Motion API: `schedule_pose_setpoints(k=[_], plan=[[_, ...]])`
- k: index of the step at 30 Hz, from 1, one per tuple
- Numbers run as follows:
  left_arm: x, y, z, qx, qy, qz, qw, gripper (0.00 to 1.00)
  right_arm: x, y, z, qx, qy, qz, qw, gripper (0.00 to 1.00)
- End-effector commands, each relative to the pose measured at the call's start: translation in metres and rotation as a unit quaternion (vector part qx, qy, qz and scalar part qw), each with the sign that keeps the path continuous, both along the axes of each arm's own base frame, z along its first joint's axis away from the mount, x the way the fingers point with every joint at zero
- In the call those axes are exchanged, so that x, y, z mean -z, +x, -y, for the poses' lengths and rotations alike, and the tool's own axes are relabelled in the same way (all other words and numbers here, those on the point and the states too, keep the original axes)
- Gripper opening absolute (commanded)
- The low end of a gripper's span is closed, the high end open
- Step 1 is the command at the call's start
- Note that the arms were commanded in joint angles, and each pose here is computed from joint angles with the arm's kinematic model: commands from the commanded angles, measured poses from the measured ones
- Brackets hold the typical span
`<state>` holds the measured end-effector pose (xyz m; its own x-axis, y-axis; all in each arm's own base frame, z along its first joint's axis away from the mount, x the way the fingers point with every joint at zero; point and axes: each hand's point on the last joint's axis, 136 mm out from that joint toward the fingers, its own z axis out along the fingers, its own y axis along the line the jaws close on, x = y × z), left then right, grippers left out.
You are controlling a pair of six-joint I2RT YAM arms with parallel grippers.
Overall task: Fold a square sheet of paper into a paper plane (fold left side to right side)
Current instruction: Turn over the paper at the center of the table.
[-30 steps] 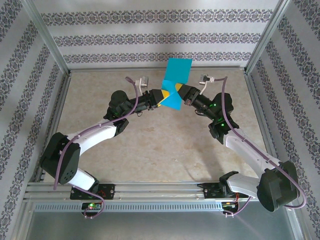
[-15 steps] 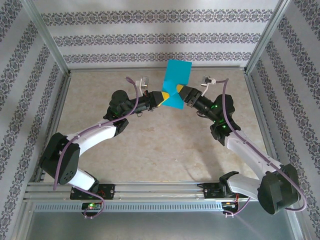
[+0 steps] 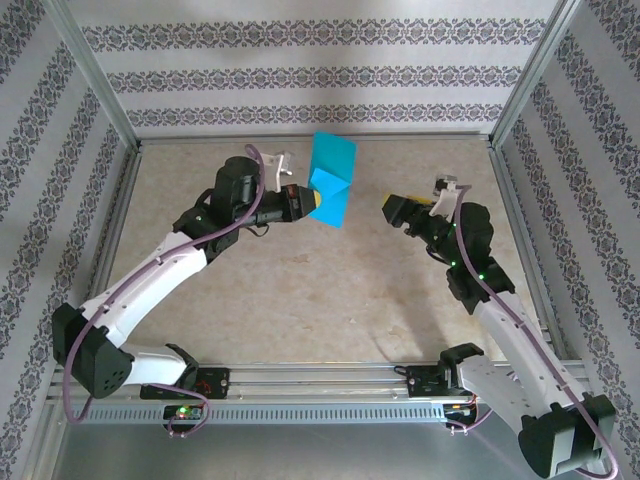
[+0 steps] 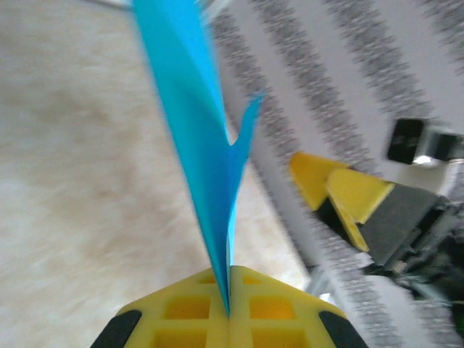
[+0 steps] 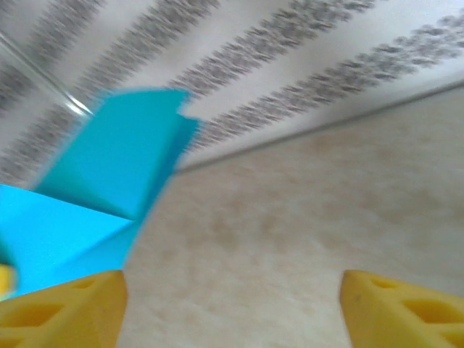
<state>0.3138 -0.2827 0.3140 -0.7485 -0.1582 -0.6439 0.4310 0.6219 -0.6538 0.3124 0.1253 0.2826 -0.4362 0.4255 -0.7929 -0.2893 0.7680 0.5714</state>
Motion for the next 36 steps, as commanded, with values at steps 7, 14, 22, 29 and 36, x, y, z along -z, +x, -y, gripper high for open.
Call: schedule_pose_setpoints(k=[7, 14, 22, 29, 36], plan=[[0.082, -0.018, -0.072, -0.057, 0.551, -0.009, 0.832, 0.0, 0.05, -0.008, 0.06, 0.101, -0.175, -0.086, 0.976, 0.98], [0.102, -0.008, -0.068, -0.099, 0.707, 0.012, 0.7, 0.0, 0.053, -0.014, 0.077, 0.135, -0.171, -0.093, 0.971, 0.98], [0.168, -0.026, -0.052, -0.099, 0.718, -0.065, 0.686, 0.0, 0.049, -0.02, 0.088, 0.152, -0.171, -0.089, 0.969, 0.98], [0.228, -0.047, -0.023, -0.056, 0.675, -0.162, 0.718, 0.0, 0.048, -0.023, 0.09, 0.152, -0.17, -0.09, 0.97, 0.98], [0.247, -0.056, 0.02, -0.004, 0.583, -0.218, 0.783, 0.3, 0.051, -0.024, 0.089, 0.145, -0.167, -0.096, 0.971, 0.98]])
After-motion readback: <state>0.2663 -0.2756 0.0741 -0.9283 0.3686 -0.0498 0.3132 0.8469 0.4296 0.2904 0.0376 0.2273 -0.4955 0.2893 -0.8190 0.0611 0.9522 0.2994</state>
